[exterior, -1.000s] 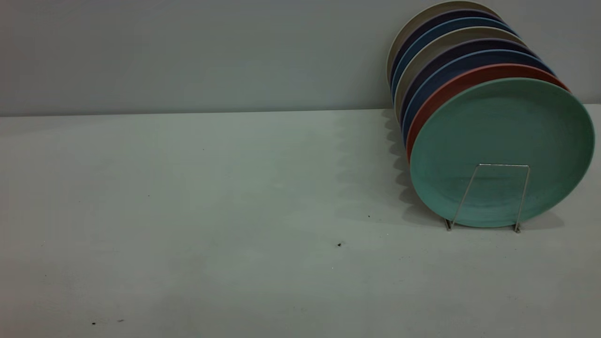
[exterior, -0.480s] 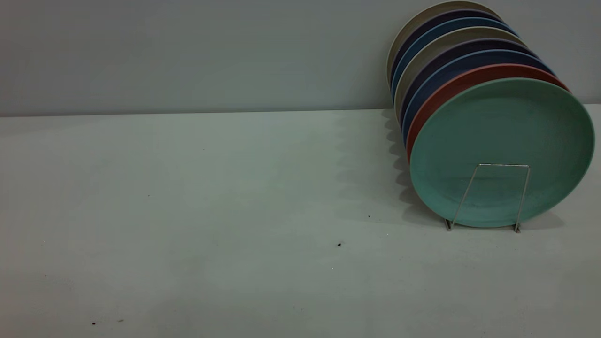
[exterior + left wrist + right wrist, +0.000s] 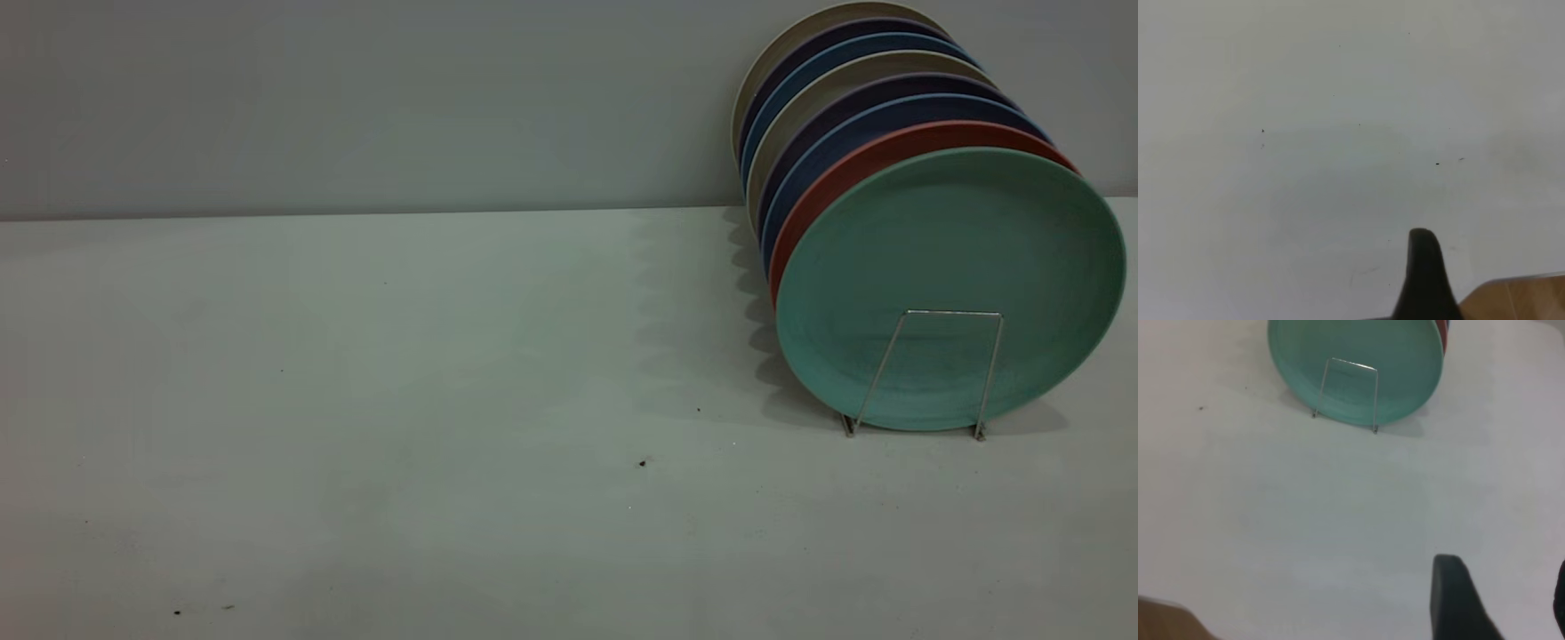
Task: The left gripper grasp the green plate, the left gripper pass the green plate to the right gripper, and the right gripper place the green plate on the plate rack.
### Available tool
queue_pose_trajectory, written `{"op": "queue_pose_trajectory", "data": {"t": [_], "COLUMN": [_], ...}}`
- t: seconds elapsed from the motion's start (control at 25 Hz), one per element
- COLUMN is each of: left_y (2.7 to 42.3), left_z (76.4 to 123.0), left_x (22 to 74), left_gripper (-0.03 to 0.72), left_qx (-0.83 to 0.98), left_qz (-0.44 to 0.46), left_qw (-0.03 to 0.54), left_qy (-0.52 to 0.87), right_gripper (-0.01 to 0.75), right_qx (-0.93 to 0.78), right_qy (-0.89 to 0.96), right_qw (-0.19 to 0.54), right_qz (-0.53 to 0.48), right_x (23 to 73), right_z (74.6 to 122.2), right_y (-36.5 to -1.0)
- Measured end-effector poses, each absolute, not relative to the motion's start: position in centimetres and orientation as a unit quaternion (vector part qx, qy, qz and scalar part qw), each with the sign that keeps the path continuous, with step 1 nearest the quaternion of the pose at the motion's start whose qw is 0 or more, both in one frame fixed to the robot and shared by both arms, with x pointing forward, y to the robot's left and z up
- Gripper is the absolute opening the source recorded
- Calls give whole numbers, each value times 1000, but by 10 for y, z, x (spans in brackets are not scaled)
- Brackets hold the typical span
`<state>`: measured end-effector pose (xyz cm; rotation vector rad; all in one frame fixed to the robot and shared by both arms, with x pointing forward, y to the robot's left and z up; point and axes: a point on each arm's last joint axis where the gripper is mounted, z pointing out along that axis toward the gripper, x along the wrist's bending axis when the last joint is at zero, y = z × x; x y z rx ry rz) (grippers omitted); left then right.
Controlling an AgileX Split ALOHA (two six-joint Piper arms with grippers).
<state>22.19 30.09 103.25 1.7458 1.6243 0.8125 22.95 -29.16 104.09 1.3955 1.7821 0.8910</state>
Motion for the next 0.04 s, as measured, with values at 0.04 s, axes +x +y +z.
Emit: {"op": "queue_pose_trajectory", "data": {"t": [0.04], "left_y": [301], "left_z": [1032], "left_x": [222], "left_gripper": [563], "left_qx": [660], "left_qz": [307], "left_qw": [306], "left_qy": [614], "right_gripper": [371], "right_qx": [538], "right_qy": [687], "right_qw": [347], "right_qz": [343], "right_x": [229], "right_z": [1041], "right_y": [-292]}}
